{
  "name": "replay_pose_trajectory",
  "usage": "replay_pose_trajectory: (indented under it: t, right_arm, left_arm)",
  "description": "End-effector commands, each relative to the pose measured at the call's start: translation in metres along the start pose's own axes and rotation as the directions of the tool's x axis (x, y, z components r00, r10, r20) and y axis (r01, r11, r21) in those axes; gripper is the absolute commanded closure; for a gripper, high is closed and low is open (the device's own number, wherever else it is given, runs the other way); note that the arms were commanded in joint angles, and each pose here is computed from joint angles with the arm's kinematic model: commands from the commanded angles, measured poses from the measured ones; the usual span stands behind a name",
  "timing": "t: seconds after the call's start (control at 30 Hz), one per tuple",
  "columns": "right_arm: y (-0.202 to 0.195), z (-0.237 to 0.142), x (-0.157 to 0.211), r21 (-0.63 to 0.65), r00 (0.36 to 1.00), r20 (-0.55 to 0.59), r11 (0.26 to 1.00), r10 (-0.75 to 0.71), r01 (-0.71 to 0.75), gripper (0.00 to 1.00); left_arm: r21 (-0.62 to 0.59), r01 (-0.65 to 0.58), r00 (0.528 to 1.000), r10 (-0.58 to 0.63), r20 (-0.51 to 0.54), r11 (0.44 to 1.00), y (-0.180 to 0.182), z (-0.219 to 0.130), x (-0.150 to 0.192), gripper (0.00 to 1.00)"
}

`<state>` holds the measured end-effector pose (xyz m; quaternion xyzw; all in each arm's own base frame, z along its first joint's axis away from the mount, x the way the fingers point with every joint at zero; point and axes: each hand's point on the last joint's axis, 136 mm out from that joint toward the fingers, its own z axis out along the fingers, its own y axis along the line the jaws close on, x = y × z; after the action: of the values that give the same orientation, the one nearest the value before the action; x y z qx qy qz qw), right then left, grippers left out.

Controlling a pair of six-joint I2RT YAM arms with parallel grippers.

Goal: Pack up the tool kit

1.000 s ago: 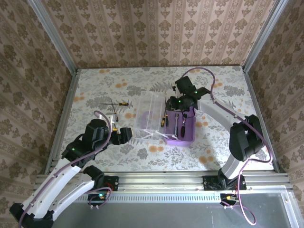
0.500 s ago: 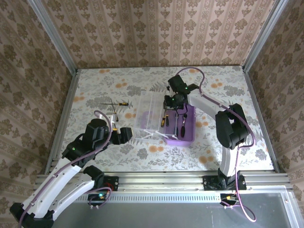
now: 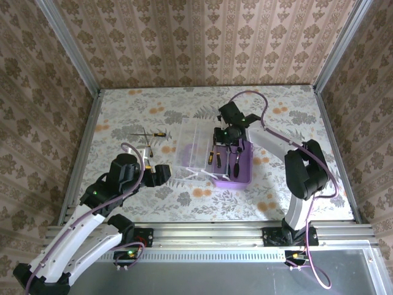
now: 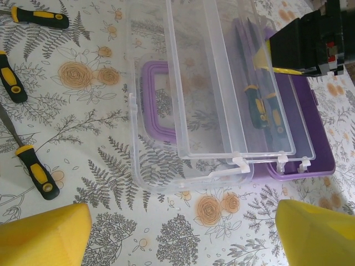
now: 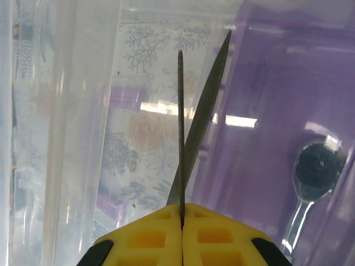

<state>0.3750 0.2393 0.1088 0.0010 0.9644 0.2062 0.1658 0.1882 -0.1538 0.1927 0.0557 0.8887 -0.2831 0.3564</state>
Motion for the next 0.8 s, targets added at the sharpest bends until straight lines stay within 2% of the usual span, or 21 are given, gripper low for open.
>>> replay_pose_trajectory:
  t: [0.0, 0.1, 0.3, 0.4, 0.47, 0.57, 0.7, 0.77]
  right_arm:
    - [-0.001, -0.010, 0.000, 0.017, 0.999, 0.038, 0.999, 0.031, -0.032, 0.87]
    - [-0.004, -0.014, -0.003, 0.038, 0.997, 0.061, 0.999, 0.037, -0.039, 0.77]
    - [0.001, -0.044, -0.013, 0.035, 0.989, 0.144, 0.999, 0.031, -0.036, 0.70]
    - [0.003, -0.068, -0.017, 0.026, 0.977, 0.212, 0.999, 0.028, -0.034, 0.67]
    - [0.005, -0.086, -0.018, 0.006, 0.966, 0.259, 1.000, 0.022, -0.024, 0.66]
    - [0.007, -0.105, -0.012, -0.031, 0.950, 0.313, 1.000, 0.012, -0.002, 0.64]
    - [-0.002, -0.116, 0.006, -0.043, 0.940, 0.341, 0.999, -0.001, 0.017, 0.59]
    - [-0.012, -0.114, 0.016, -0.033, 0.939, 0.344, 0.999, -0.002, 0.015, 0.58]
  left_arm:
    - [0.010, 0.026, 1.000, -0.026, -0.002, 1.000, 0.002, 0.001, 0.004, 0.13]
    - [0.014, 0.029, 1.000, -0.029, 0.001, 0.999, 0.001, 0.001, 0.004, 0.12]
    - [-0.013, 0.033, 0.999, -0.033, 0.009, 0.999, 0.005, -0.001, 0.001, 0.12]
    - [-0.130, 0.077, 0.997, -0.073, 0.036, 0.988, 0.027, -0.003, -0.001, 0.12]
    - [-0.252, 0.131, 0.991, -0.121, 0.058, 0.959, 0.050, -0.008, -0.001, 0.12]
    - [-0.370, 0.203, 0.979, -0.191, 0.069, 0.907, 0.077, -0.010, 0.001, 0.12]
    - [-0.469, 0.268, 0.960, -0.277, 0.050, 0.842, 0.105, -0.001, 0.007, 0.14]
    - [-0.484, 0.258, 0.958, -0.287, 0.015, 0.836, 0.111, 0.011, 0.007, 0.18]
